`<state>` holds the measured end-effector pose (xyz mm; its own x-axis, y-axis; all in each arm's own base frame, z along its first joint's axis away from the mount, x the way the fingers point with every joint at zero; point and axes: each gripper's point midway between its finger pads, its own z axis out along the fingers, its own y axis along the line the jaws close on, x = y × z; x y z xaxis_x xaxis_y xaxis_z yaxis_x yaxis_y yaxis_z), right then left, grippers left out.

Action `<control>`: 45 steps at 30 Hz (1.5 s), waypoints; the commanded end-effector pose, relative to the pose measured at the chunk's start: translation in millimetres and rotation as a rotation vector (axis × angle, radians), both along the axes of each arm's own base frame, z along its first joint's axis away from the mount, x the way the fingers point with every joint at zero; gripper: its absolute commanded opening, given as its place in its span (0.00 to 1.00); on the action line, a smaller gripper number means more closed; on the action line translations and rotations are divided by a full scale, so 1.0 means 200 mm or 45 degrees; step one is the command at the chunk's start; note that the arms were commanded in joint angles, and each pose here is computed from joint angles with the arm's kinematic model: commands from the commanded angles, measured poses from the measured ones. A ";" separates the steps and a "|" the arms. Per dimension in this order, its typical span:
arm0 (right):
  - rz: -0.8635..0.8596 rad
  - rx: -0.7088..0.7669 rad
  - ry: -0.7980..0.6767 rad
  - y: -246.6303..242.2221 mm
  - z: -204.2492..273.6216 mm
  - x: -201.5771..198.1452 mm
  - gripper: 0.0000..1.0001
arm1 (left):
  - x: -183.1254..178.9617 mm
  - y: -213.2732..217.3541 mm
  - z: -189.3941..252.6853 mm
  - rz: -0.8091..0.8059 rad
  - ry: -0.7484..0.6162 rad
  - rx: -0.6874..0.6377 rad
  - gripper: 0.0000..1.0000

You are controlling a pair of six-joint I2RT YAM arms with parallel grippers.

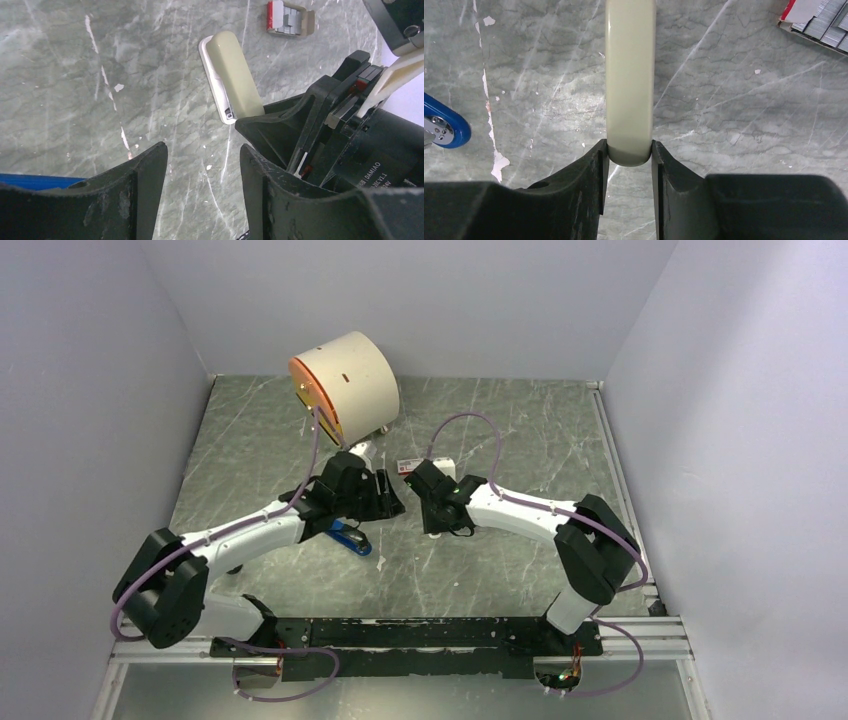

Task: Load the staples into the stapler

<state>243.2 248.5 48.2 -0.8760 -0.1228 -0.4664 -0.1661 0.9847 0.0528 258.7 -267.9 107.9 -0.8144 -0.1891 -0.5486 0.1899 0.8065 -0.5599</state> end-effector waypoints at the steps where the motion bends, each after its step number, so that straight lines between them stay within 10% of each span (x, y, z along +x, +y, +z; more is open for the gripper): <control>1: -0.024 0.053 -0.057 0.03 0.05 0.05 0.22 | -0.03 -0.08 -0.02 -0.077 -0.014 -0.047 0.60; 45: -0.213 0.666 0.088 0.01 0.12 0.03 0.17 | -0.10 -0.42 -0.38 -0.189 0.073 -0.142 0.42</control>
